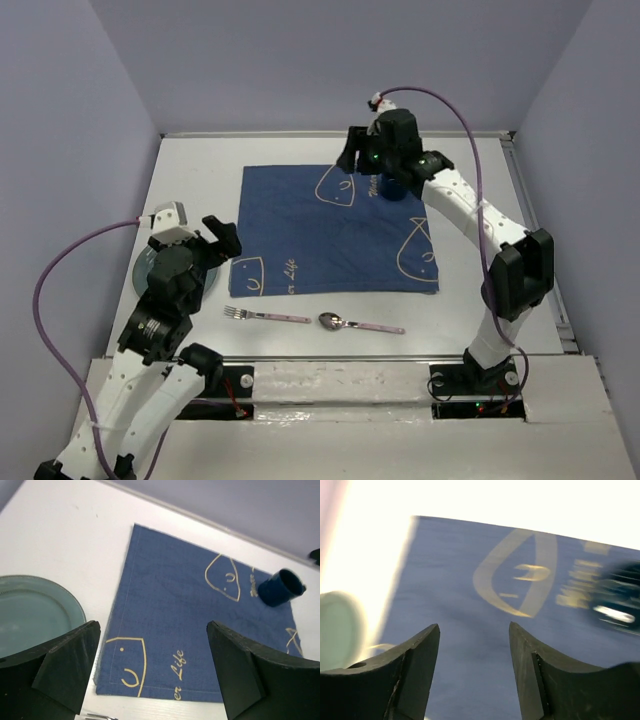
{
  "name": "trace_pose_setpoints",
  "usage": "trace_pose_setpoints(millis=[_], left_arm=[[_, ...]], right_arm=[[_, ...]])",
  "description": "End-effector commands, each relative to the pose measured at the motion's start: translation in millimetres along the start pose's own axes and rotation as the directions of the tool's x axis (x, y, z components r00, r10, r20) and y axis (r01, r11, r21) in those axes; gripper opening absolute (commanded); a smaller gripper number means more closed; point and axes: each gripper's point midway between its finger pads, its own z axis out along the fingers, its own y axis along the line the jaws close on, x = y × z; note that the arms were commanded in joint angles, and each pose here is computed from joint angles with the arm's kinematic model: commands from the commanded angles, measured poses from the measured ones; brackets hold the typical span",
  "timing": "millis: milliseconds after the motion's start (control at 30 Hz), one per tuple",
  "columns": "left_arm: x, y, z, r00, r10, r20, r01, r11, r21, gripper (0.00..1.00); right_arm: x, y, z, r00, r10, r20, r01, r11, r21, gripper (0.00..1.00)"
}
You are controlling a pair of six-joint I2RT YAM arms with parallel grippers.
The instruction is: Set the dinner table for one person
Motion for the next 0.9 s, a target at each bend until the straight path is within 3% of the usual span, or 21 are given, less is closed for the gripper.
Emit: trace_pose_setpoints(millis=[0, 167, 233, 300, 600, 867], left_arm=[[-73.5, 12.4, -33.3, 0.973, -0.049, 0.224, 0.062, 0.997, -0.051, 0.99], [-120.7, 3.3, -58.0, 0.944, -0.077, 0.32, 0.082, 0.997, -0.004, 0.99], [-111.9, -7.0, -59.1, 0.947, -0.078, 0.312, 0.057, 0.995, 0.076, 0.99], [-106.6, -14.6, -58.6, 0.946, -0.08, 0.316, 0.04, 0.991, 0.131, 0.99], [-62.1, -7.9, -41.3, 0.955, -0.065, 0.29, 0.021, 0.988, 0.151, 0.99], [-66.6, -17.0, -47.6, 0.946, -0.079, 0.314, 0.01, 0.976, 0.216, 0.99]], right_arm=[[68.0, 164.5, 6.0, 0.987, 0.104, -0.122, -0.149, 0.871, -0.468, 0.62], [123.8, 264.0, 19.6, 0.975, 0.088, -0.205, -0.196, 0.775, -0.601, 0.62], [164.4, 285.9, 36.7, 0.959, 0.07, -0.273, -0.225, 0.774, -0.592, 0.63], [169.2, 303.8, 43.5, 0.961, 0.07, -0.267, -0.223, 0.768, -0.601, 0.63], [243.5, 301.0, 100.5, 0.916, 0.106, -0.388, -0.306, 0.81, -0.5, 0.58], [255.1, 326.4, 108.8, 0.893, 0.107, -0.437, -0.35, 0.776, -0.525, 0.55]])
